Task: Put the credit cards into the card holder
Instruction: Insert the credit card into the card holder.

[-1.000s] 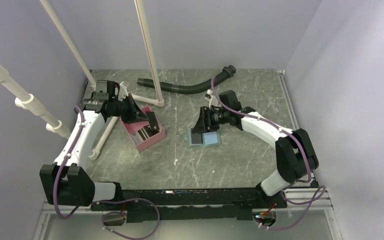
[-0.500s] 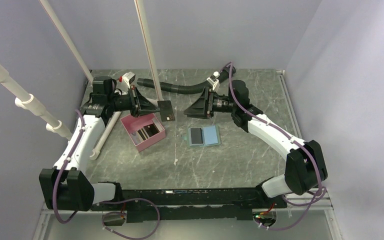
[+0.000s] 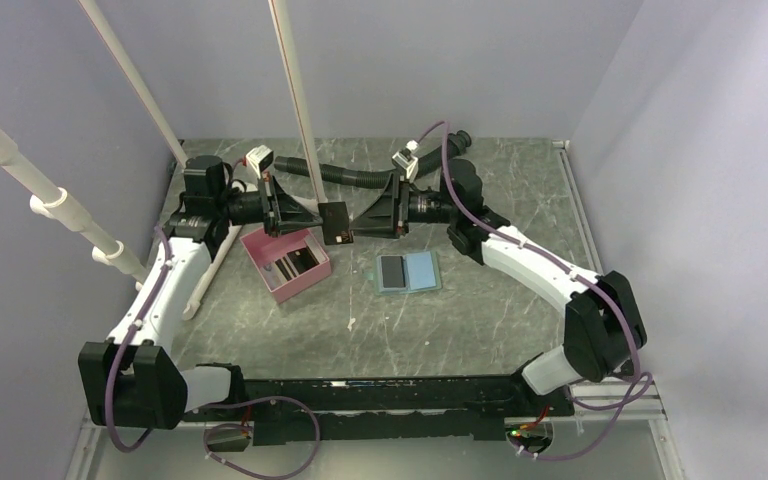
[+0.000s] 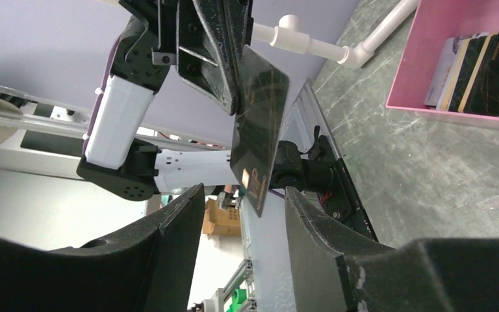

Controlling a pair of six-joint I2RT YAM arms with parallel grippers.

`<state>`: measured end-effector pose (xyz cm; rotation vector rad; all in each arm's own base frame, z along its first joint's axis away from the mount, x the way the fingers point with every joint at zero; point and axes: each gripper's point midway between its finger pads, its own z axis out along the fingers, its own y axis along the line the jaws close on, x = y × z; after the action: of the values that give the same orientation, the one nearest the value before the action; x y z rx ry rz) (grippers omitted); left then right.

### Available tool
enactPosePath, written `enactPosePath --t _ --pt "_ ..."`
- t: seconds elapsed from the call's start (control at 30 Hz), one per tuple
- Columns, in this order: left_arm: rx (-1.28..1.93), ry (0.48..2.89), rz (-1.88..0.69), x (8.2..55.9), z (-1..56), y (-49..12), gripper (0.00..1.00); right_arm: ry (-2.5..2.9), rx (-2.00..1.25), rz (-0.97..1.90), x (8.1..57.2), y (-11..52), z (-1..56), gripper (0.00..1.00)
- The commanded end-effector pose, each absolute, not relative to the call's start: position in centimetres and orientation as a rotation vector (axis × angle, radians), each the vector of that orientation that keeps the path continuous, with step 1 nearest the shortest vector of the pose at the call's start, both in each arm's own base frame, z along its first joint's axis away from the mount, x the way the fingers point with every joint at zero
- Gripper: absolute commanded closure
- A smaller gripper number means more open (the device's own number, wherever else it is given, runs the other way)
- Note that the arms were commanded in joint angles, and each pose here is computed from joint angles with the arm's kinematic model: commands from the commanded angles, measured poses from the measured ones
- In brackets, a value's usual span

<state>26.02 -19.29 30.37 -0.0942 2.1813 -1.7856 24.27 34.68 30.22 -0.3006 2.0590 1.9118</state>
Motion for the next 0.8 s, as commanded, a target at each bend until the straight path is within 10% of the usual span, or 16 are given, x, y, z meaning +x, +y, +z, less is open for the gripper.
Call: enactPosePath --t 0.0,0.2,0.3,0.53,0.77 --pt "0.01 2.129 -1.819 24.9 31.9 -19.8 1.0 1.964 -0.365 1.955 24.3 35.8 32.8 0.5" --pt "0.042 2.118 -1.811 24.6 32.7 -20.0 1.0 1.944 -0.366 2.013 24.3 36.7 33.5 0.62" --pt "0.076 2.093 -1.812 24.3 33.7 -20.1 1.0 1.966 -0.312 2.101 24.1 36.8 33.4 1.0" --pt "0.192 1.939 -1.777 23.3 37.0 -20.1 0.3 1.564 -0.278 2.732 21.5 34.1 39.3 1.0" --pt "0.278 1.822 -1.706 22.4 39.8 -19.9 0.2 1.49 -0.243 2.83 20.8 33.0 42.3 1.0"
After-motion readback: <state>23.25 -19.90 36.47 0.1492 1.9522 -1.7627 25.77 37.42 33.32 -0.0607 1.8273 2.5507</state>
